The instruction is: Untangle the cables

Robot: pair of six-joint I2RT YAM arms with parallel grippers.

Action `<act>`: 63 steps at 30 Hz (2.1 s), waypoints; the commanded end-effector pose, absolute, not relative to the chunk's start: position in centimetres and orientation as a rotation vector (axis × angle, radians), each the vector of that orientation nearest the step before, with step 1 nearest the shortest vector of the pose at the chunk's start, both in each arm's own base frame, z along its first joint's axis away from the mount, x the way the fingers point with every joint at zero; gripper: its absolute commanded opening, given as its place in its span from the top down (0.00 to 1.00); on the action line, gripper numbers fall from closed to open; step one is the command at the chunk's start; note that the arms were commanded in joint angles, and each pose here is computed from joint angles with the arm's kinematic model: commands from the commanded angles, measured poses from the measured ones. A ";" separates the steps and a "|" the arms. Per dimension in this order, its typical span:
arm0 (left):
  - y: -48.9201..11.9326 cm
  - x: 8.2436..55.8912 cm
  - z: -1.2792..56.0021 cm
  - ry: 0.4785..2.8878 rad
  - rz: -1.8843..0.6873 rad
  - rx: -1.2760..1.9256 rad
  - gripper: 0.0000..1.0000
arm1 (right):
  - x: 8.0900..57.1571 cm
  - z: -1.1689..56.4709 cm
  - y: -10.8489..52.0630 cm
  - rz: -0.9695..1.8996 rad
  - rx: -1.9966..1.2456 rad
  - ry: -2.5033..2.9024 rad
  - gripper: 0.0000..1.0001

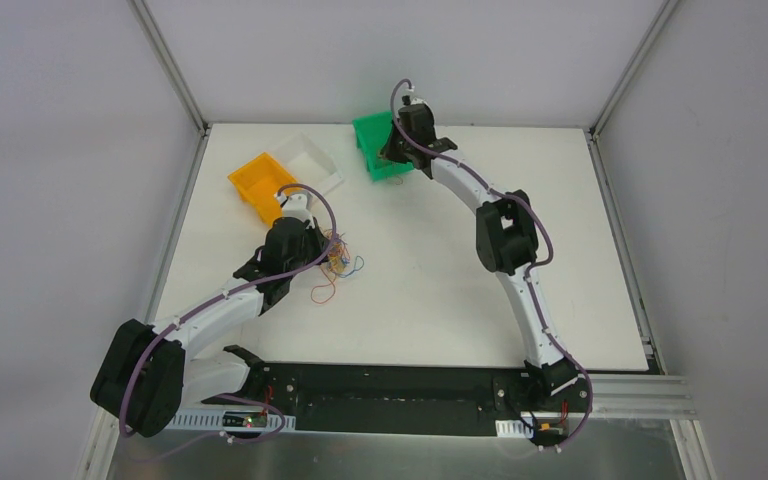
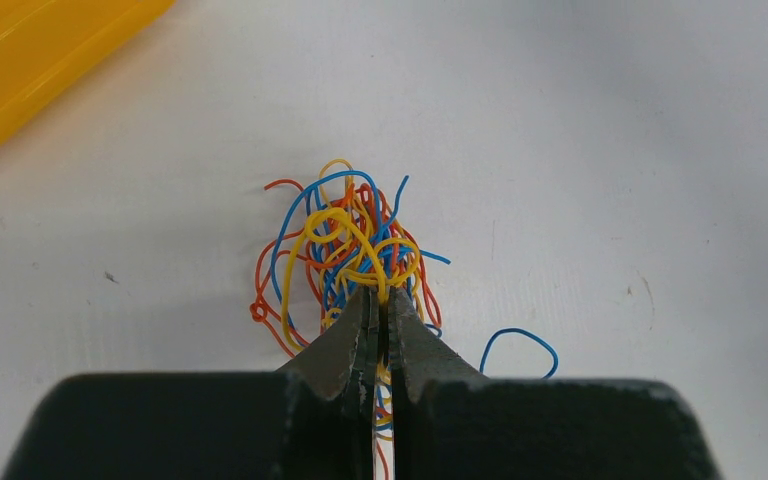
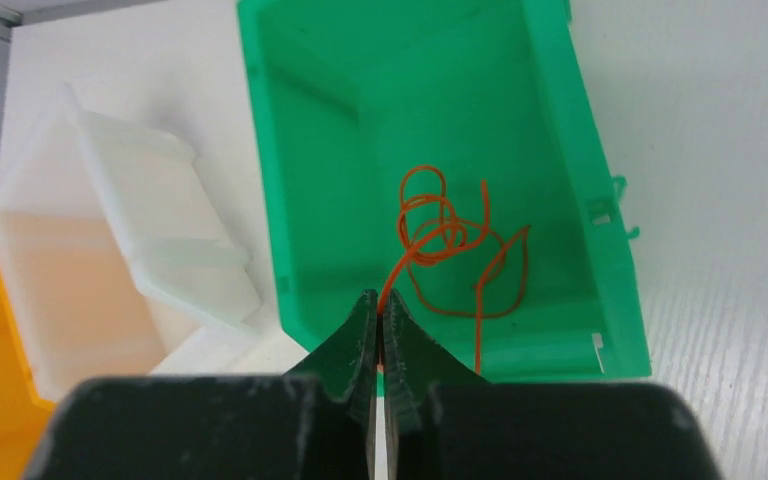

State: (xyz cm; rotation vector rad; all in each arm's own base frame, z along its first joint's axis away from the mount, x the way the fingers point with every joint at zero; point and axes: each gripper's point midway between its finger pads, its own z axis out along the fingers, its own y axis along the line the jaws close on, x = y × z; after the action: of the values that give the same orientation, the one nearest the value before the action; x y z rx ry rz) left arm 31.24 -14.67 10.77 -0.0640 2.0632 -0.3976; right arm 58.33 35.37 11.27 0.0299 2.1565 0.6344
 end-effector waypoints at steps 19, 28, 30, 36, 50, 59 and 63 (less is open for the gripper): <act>-15.2 31.9 13.6 1.980 -0.436 -0.053 1.00 | 51.1 11.9 28.8 0.464 0.280 2.452 1.00; -15.1 32.0 13.4 1.986 -0.423 -0.053 1.00 | 54.8 18.7 33.6 0.748 0.116 2.231 1.00; -15.1 32.0 13.4 1.988 -0.421 -0.051 1.00 | 56.3 19.6 34.7 0.808 0.111 2.169 1.00; -15.0 32.1 13.3 1.988 -0.408 -0.053 1.00 | 61.2 19.5 36.1 0.891 0.173 1.988 0.81; -15.2 32.2 13.0 2.001 -0.414 -0.048 1.00 | 60.7 17.5 31.5 0.619 0.135 2.080 0.31; -15.1 32.2 13.0 1.999 -0.405 -0.048 1.00 | 58.0 19.3 33.0 0.731 -0.092 2.089 0.32; -15.1 32.2 13.1 1.997 -0.407 -0.048 1.00 | 58.8 19.8 31.6 0.650 -0.092 2.066 0.33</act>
State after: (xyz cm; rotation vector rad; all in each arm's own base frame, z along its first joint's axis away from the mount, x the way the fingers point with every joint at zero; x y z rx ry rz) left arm 31.24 -14.65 11.03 -0.0560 2.0553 -0.3968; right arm 58.43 32.68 13.90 -0.0294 2.1880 0.6836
